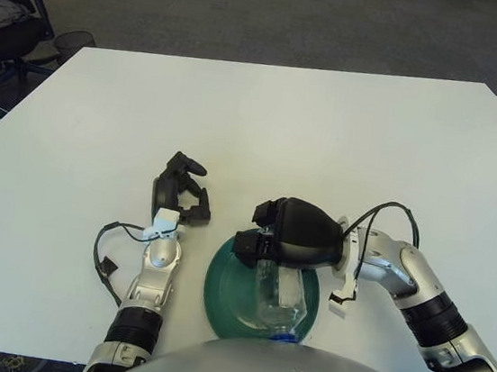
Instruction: Put the bottle into the plate.
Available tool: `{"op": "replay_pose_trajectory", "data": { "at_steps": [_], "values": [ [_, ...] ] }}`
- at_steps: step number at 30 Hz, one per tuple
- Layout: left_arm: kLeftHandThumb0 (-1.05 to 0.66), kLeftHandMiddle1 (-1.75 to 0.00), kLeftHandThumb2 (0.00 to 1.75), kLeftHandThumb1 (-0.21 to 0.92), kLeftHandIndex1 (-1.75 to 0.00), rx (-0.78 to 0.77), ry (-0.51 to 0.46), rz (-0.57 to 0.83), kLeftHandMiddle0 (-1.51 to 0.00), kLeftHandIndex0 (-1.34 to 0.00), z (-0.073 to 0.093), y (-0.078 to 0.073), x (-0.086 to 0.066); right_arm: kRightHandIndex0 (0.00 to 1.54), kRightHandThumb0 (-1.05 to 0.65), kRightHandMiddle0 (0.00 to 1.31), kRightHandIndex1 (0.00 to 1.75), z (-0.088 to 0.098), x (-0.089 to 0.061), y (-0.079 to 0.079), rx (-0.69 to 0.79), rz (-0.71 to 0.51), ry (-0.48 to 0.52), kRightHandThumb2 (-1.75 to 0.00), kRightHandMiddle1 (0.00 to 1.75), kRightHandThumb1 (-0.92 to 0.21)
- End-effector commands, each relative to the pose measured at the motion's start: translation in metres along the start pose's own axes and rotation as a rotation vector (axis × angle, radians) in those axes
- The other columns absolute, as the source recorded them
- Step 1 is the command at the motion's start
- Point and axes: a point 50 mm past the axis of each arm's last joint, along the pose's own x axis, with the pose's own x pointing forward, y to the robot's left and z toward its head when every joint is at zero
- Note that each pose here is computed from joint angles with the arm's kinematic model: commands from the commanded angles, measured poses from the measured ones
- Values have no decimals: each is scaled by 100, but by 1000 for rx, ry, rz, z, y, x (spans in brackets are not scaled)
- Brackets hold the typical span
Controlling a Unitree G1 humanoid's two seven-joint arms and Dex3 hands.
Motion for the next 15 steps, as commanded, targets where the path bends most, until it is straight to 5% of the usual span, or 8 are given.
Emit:
{"op": "replay_pose_trajectory", "data": {
  "at_steps": [1, 15],
  "values": [
    [0, -175, 175, -7, -173, 50, 128, -19, -88, -70, -26, 3, -25, 123, -45, 56, 175, -4, 4, 2, -18, 12, 8, -123, 175, -39],
    [0, -175, 175, -7, -172, 15, 144, -31, -88, -71, -27, 1, -28, 125, -46, 56, 175, -8, 6, 7, -22, 53, 22, -124, 175, -38]
  ]
}}
